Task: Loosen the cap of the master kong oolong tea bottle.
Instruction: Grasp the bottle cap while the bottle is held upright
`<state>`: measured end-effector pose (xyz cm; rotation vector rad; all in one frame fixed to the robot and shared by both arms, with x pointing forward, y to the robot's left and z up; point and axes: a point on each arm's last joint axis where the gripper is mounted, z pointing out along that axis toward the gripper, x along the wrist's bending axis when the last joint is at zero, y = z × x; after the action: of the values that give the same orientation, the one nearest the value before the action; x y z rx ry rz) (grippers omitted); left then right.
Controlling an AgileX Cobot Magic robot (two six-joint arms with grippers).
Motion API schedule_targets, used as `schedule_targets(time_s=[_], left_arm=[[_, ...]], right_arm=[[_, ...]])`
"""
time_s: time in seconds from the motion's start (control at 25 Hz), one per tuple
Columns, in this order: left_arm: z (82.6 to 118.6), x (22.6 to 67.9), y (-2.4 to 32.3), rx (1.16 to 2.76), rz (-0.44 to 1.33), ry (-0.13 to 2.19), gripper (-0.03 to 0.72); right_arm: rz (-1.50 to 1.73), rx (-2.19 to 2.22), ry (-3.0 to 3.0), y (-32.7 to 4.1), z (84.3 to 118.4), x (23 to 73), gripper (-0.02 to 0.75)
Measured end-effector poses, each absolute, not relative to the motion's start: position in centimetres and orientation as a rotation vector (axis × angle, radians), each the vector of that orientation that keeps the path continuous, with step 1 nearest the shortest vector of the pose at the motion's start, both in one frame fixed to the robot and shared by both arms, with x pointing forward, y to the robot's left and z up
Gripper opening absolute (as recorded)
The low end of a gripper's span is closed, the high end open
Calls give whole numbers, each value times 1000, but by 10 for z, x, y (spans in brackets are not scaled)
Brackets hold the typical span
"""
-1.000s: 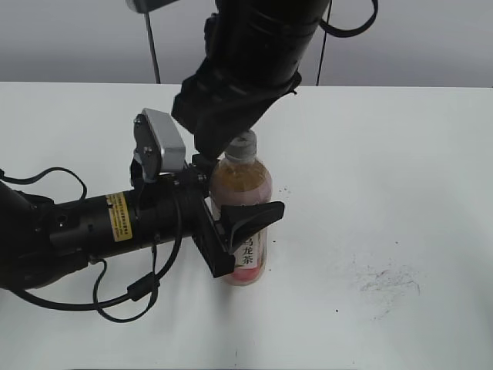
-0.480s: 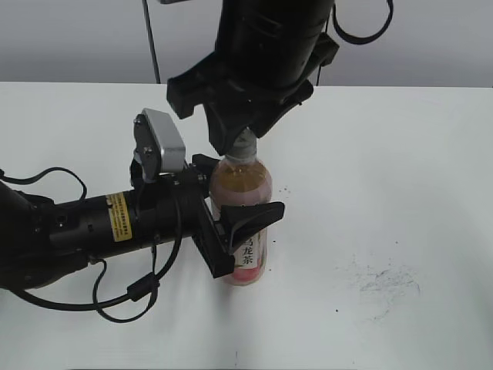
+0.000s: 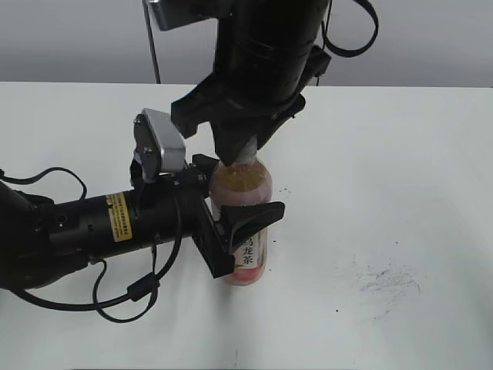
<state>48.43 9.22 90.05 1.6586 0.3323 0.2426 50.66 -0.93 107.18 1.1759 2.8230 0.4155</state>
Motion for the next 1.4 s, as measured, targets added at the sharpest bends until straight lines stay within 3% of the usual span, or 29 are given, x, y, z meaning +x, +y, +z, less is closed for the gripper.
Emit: schedule_targets(time_s=[0.32,0.92,1.16,1.32,1.4], left_arm=[[900,484,92,1659,242,331,445],[900,483,92,1665,248,302,445],[901,484,92,1661,249,315,445],[901,485,92,1660,247,330,445],[901,486,92,1657,245,345,445]], right_arm=[[398,842,2911,-9,1072,507,279],[294,-958,2767,-7,1072,503,281],[249,-1341,2578,-7,1072,503,265],[230,-1476,2493,-6,1072,503,220],[234,-1516,2465,-5,1073,502,116]])
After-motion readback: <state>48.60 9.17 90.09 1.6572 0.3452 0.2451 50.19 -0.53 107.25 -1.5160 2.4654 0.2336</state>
